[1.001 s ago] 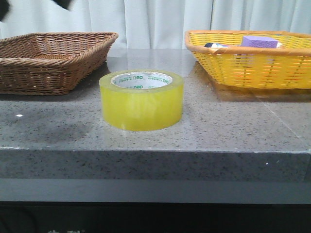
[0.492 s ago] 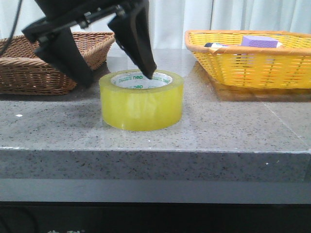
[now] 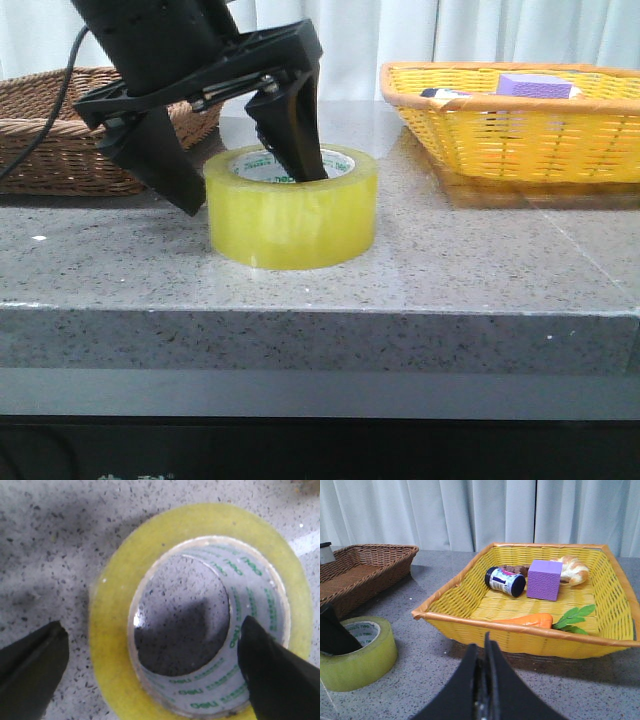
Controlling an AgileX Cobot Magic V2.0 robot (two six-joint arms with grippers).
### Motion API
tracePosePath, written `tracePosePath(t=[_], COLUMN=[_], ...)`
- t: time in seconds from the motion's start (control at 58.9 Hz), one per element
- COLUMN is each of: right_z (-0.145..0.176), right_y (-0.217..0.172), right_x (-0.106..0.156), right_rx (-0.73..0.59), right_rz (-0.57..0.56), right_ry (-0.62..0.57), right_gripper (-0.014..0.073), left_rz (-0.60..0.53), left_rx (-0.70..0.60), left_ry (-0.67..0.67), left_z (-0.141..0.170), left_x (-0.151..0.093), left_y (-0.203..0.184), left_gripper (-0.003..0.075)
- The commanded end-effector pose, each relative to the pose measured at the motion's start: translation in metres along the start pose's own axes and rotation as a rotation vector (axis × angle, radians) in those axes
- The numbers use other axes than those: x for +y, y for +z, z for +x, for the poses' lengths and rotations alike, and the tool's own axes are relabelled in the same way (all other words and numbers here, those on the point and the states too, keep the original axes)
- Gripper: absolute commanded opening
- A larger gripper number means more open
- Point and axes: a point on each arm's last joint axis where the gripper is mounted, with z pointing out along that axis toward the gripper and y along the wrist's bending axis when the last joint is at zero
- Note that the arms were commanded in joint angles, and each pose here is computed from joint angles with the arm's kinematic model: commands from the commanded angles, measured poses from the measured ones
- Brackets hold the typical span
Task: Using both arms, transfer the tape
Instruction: 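Grip the tape roll with the left gripper and lift it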
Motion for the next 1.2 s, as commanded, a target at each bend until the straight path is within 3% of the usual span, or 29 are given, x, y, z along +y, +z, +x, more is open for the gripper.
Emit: tracePosePath(t=[0.0,0.068,0.288,0.526,0.662,0.848,1.052,1.188], right_z=[-0.016,-0.016,-0.016,-0.016,-0.016,-0.017,-0.017,-0.017], right_y=[-0.001,-0.001,-0.001,-0.001,-0.001,-0.001,-0.001,-0.001], right_x=[0.001,0.001,0.001,0.001,0.001,0.001,0.001,0.001], right_rx=[-0.106,-0.106,-0.107,-0.109,-0.109,-0.116,-0.118,-0.120], right_rz=[-0.004,-0.004,-0.004,-0.004,-0.004,-0.005,-0.005,-0.005], right_ry=[0.004,0.004,0.004,0.004,0.004,0.004,0.004,0.004], right_gripper=[-0.0120,-0.0120,-0.0120,-0.0120,-0.0120,-0.0120,-0.0120,-0.0120], left_rz=[0.040,0.040,0.040,0.040,0.042,0.046,-0.002,-0.023], left_rx=[-0.111,-0.111,-0.111,-0.111,-0.119,-0.173,-0.279,-0.387], left_ry=[-0.009,-0.009,-0.009,-0.009,-0.005,0.039,0.113,0.096], left_z=[-0.010,-0.010,-0.010,-0.010,-0.012,-0.026,-0.051,-0.068], left_x=[-0.009,-0.009,-0.009,-0.009,-0.010,-0.018,-0.024,-0.014], left_y=[-0.023,-0.023,-0.023,-0.023,-0.025,-0.046,-0.090,-0.121], left_gripper=[0.0643,0.0592,0.0299,0.0048,-0.0001,-0.0009,-0.0009,-0.0009])
